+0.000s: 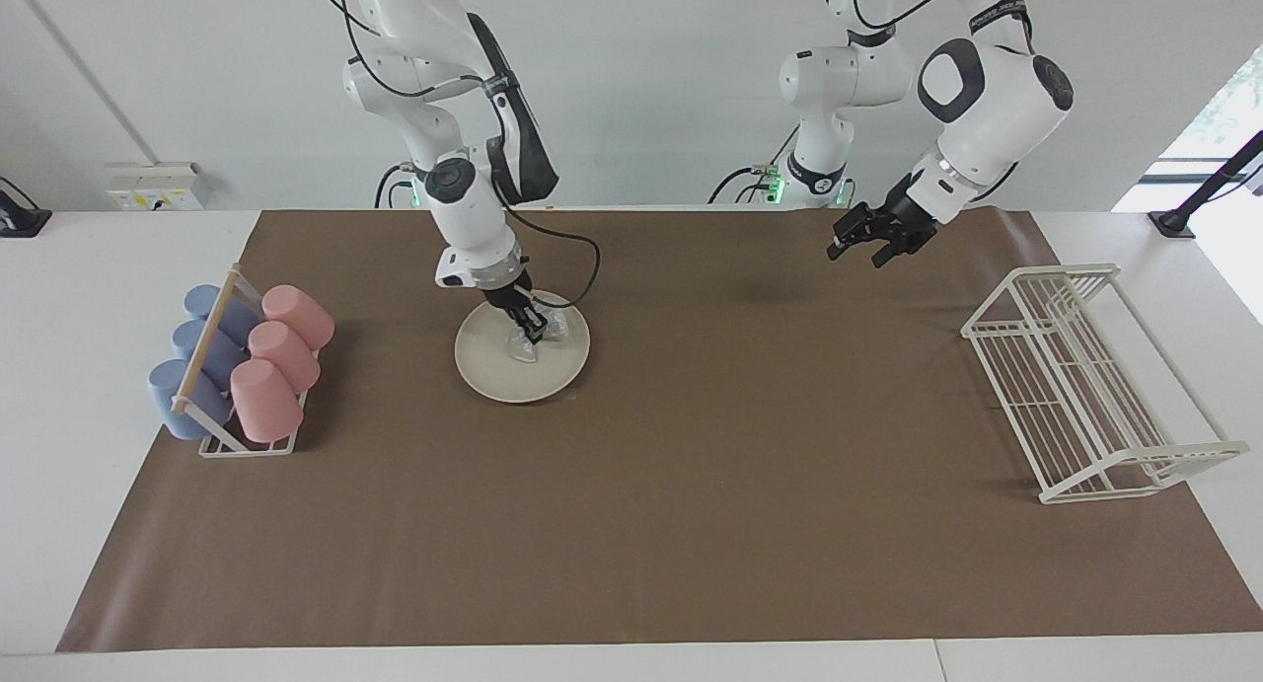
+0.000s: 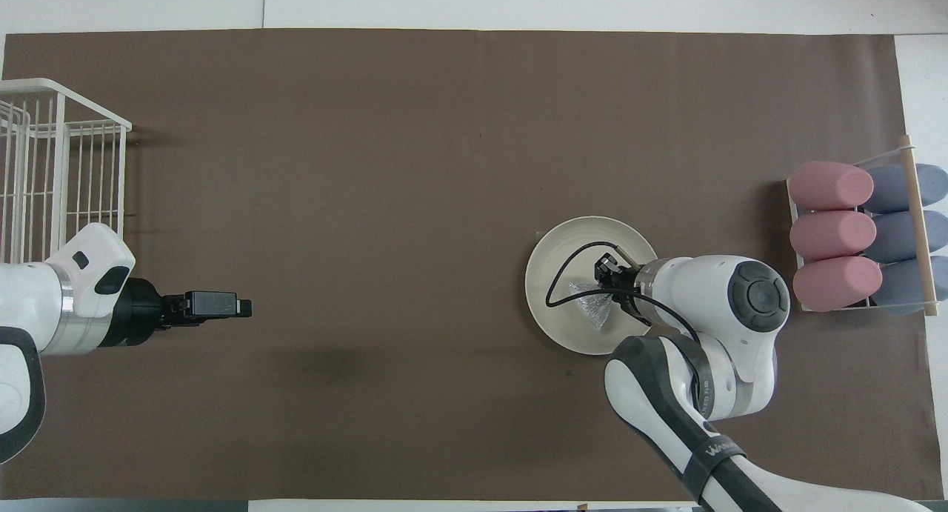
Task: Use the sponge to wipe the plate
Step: 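Rub the cloth across the plate surface with the right gripper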
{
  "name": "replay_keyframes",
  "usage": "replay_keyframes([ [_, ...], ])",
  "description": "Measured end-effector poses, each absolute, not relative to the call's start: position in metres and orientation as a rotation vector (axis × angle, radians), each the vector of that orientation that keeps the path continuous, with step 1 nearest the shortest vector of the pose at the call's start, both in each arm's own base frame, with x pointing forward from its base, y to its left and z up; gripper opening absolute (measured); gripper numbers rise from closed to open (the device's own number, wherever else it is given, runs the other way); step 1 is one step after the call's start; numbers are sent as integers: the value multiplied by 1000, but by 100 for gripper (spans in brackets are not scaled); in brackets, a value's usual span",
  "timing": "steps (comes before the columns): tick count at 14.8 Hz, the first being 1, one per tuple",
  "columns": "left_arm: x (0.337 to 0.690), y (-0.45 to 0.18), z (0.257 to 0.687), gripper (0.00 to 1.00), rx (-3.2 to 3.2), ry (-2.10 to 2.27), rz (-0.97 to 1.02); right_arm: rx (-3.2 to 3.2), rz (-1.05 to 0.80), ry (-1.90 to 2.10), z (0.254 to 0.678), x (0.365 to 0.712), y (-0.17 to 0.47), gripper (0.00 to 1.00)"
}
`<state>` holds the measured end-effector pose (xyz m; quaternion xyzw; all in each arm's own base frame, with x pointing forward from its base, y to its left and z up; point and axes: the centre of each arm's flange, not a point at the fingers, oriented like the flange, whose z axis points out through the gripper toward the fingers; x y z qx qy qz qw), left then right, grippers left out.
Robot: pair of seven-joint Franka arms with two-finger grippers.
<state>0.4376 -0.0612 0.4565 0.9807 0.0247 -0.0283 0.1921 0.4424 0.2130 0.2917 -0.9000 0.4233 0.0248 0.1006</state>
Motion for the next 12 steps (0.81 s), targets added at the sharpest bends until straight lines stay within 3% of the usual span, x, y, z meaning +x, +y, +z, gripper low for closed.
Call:
replay_keyframes([
  [7, 438, -61, 457, 100, 2753, 72, -76, -2634, 76, 1286, 298, 445, 219, 11],
  [9, 439, -61, 458, 100, 2753, 88, -75, -2601, 159, 1371, 326, 457, 232, 11],
  [12, 441, -57, 462, 100, 2748, 198, -73, -2563, 299, 1461, 408, 475, 260, 11],
])
